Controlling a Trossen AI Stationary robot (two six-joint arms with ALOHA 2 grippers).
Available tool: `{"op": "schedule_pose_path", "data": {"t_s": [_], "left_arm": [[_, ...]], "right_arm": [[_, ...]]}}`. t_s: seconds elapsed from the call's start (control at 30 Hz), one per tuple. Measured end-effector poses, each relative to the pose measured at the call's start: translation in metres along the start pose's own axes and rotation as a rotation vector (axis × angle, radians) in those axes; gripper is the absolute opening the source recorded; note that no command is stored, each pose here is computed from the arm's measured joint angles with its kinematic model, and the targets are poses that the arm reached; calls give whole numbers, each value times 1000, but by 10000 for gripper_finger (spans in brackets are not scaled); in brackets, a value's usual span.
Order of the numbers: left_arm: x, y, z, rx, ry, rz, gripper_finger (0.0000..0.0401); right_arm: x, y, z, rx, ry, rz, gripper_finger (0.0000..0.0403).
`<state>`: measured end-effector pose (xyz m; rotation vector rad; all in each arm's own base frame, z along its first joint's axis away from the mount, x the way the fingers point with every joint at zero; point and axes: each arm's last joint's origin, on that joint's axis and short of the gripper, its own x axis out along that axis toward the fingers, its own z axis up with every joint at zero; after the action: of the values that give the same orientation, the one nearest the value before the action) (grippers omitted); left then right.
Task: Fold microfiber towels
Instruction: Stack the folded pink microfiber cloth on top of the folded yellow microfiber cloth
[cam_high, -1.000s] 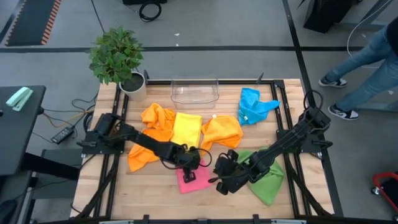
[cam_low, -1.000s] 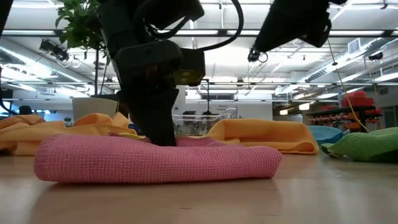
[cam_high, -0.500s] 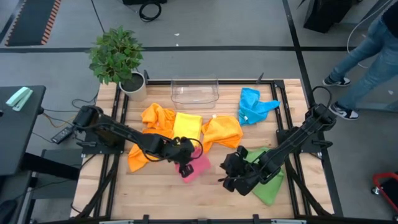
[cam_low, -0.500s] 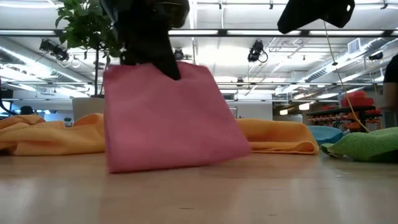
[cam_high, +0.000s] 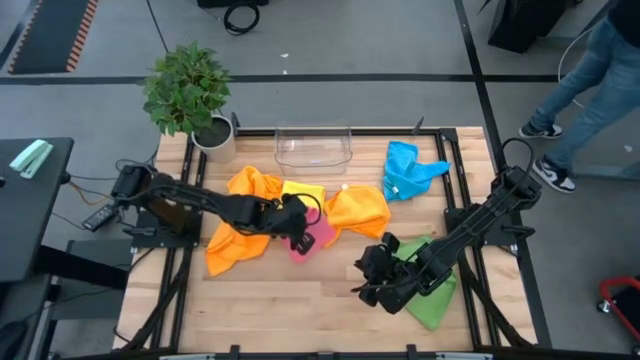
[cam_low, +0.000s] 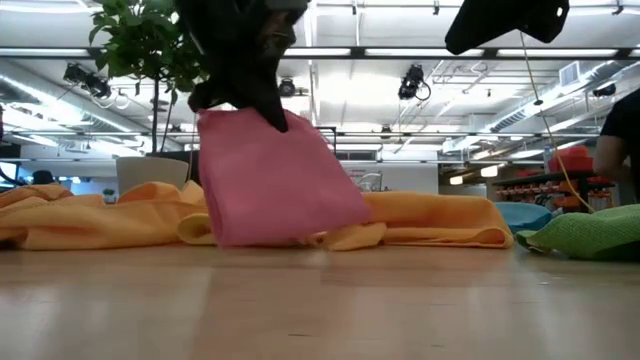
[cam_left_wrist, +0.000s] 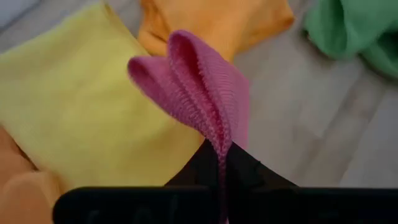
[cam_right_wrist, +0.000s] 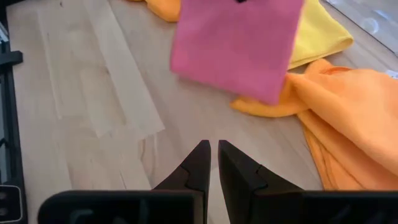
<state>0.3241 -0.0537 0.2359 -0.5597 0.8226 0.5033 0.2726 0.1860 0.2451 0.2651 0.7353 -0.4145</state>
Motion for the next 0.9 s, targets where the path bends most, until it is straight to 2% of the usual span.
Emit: {"op": "schedule_pose_path", "data": {"t_s": [0.43,0.67,0.77,0.9], "left_arm": [[-28,38,42,-224,-122,39,11],[-23,41,48,-378,-146,29,11],[-24,39,51,-464,-200,23,11],[-23,42,49,-528,-220,72,12]], "right_arm": [[0,-1,0,-1,4,-6,39],[2,-3,1,-1,3,-20,39],[2,-3,1,-3,3,-24,39],[2,-4,1,-5,-1,-29,39]]}}
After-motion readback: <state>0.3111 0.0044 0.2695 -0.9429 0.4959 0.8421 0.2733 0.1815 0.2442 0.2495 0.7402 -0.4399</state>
